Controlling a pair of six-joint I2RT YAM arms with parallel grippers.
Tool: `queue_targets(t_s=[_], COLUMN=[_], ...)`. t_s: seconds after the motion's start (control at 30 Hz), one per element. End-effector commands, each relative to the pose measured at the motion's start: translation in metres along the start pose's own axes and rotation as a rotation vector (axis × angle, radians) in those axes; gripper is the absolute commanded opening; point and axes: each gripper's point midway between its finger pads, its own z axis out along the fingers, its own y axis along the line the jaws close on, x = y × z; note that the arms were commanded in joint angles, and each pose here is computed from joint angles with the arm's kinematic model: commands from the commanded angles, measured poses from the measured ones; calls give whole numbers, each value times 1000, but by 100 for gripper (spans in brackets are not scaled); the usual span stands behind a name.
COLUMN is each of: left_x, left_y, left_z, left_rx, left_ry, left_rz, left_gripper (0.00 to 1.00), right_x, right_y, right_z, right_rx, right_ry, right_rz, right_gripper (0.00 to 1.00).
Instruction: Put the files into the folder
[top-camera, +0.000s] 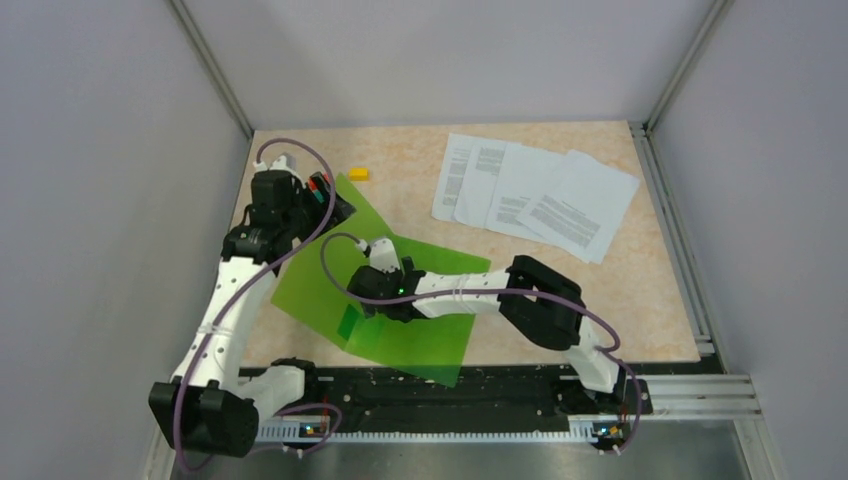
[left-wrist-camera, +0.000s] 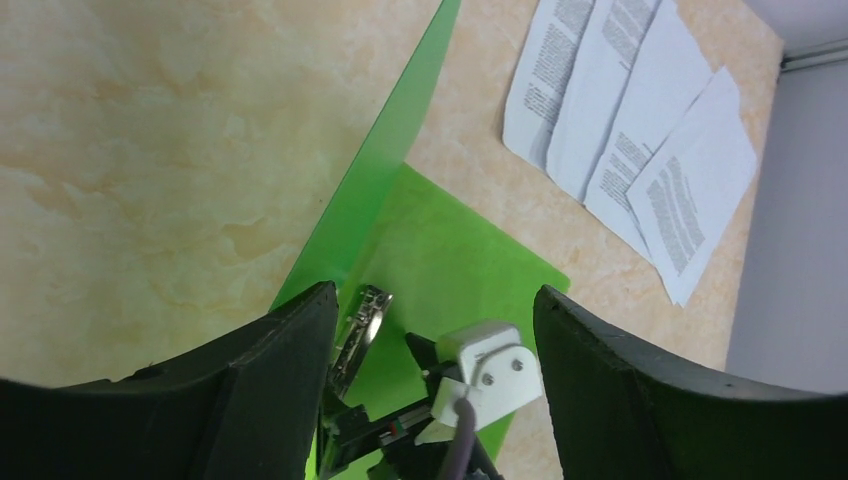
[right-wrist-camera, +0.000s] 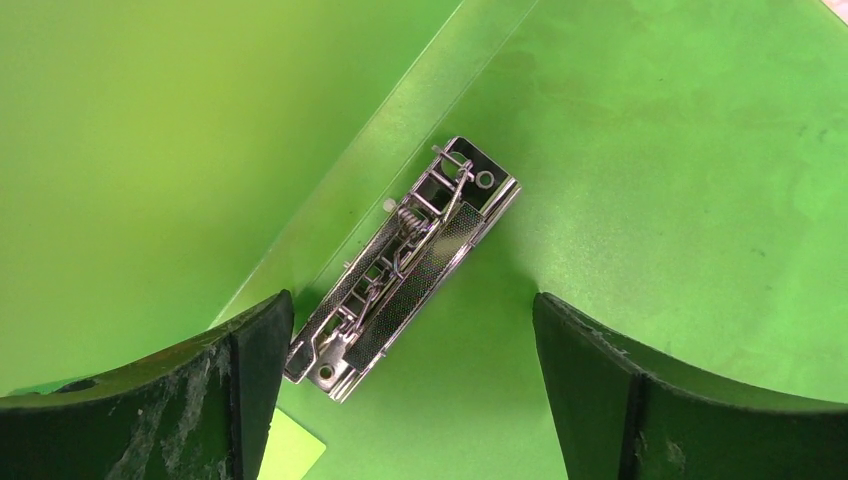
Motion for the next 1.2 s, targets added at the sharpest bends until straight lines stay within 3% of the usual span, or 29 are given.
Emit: queue_targets(t_s=[0.0, 0.3, 0.73, 0.9, 1.17], left_x=[-5, 22, 99, 129, 185], left_y=[21, 61, 91, 86, 58], left_z=[-2, 9, 34, 44, 68], left_rx=[-106, -241, -257, -232, -192], left_ry=[-35, 16, 213, 271, 365], left_rz=[21, 12, -63, -58, 8], left_gripper=[75, 58, 37, 34, 26], right_x=[64, 53, 57, 56, 58], right_y=[-46, -52, -76, -89, -119], right_z=[5, -11, -20, -25, -26], right_rx=[93, -9, -56, -87, -117], right_ry=[148, 85, 72, 73, 105], right_rz=[-122, -9, -19, 1, 75], right_gripper=[87, 80, 59, 50, 46])
